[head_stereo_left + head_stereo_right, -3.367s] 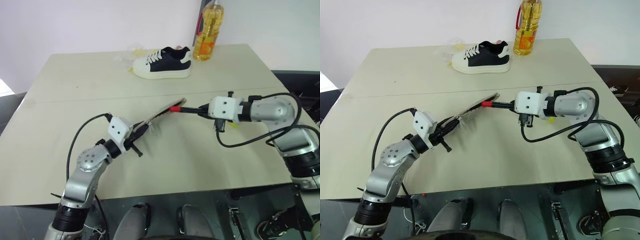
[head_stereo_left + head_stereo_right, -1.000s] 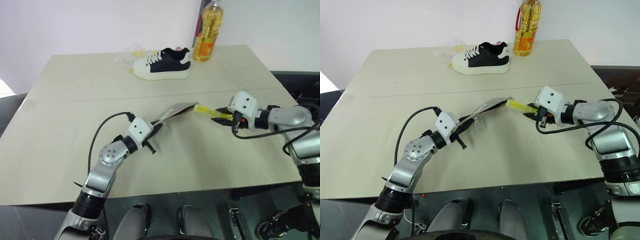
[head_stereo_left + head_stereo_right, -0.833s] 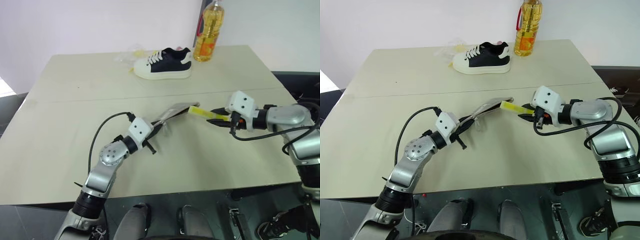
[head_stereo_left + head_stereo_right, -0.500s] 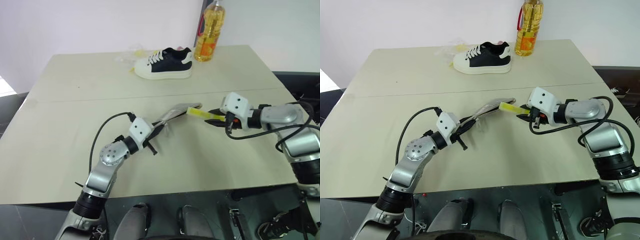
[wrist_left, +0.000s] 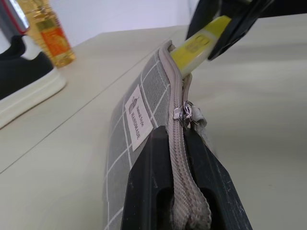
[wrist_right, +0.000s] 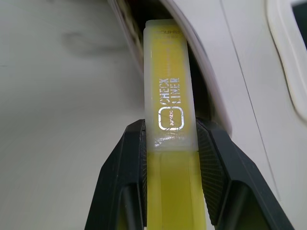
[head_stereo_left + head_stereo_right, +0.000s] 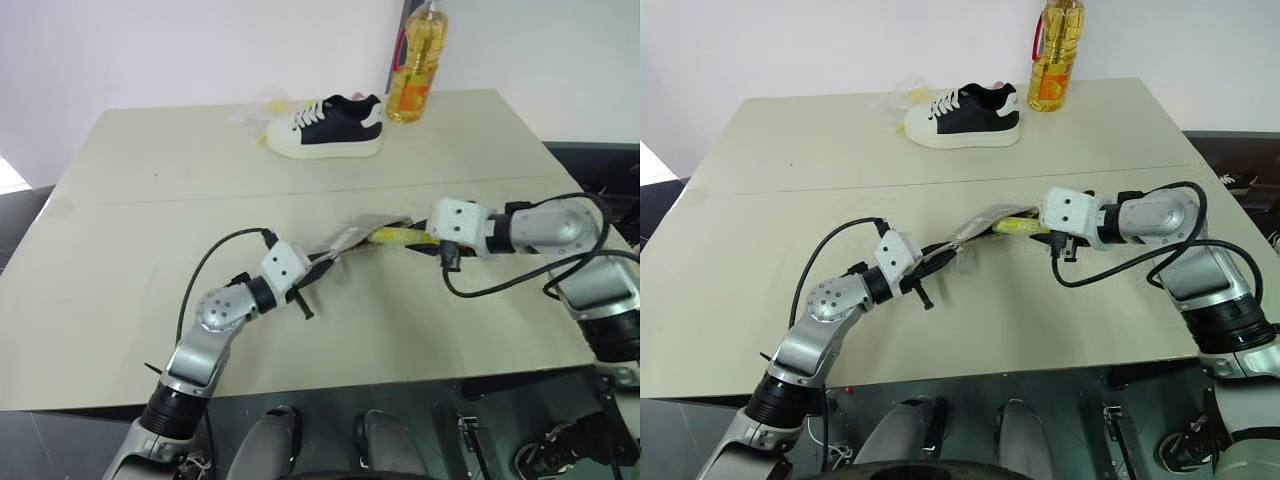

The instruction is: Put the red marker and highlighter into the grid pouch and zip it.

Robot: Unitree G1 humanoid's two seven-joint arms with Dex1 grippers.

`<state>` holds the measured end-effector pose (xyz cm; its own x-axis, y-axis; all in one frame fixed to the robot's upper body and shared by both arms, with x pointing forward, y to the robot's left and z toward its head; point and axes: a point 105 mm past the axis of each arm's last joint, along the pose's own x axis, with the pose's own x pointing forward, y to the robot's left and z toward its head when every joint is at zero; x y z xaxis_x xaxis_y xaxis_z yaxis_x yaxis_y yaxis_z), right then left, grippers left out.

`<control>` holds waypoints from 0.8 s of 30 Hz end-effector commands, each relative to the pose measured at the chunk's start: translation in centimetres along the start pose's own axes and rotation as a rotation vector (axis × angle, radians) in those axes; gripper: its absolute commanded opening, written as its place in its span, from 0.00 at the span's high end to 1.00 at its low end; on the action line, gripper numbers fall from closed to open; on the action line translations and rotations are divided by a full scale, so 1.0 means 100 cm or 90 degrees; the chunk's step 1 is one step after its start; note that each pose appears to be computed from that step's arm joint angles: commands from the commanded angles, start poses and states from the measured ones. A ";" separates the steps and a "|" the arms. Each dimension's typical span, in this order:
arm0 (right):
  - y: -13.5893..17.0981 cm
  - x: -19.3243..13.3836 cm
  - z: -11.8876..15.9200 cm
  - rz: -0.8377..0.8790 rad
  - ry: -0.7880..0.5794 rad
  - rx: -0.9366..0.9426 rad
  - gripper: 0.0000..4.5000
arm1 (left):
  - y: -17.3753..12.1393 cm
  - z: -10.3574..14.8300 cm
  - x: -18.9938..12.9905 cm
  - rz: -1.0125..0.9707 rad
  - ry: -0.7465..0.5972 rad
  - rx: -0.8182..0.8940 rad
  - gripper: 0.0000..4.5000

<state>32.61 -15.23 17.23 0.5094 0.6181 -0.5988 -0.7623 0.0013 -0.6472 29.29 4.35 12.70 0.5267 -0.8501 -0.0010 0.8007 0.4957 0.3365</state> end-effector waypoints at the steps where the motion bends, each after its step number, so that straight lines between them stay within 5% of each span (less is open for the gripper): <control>1: 0.003 0.004 0.033 0.020 -0.031 -0.137 0.81 | -0.008 0.023 0.005 -0.044 -0.047 0.027 1.00; 9: 0.006 0.015 0.045 0.026 -0.058 -0.171 0.81 | -0.008 0.026 0.007 -0.048 -0.049 0.027 1.00; 14: -0.018 -0.002 0.044 -0.039 -0.060 -0.122 0.27 | 0.005 0.026 0.005 0.015 -0.068 -0.031 1.00; 20: -0.068 -0.057 0.065 -0.133 -0.229 0.136 0.27 | 0.030 0.030 0.010 0.106 -0.108 -0.165 1.00; 24: -0.060 -0.073 0.064 -0.103 -0.300 0.251 0.27 | 0.051 0.032 0.022 0.168 -0.124 -0.244 1.00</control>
<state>31.84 -14.60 28.36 0.5008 0.8415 -0.2029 -0.7957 0.3552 -0.4906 32.86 4.08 16.12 0.6658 -0.7237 0.1817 0.7385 0.6739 -0.0222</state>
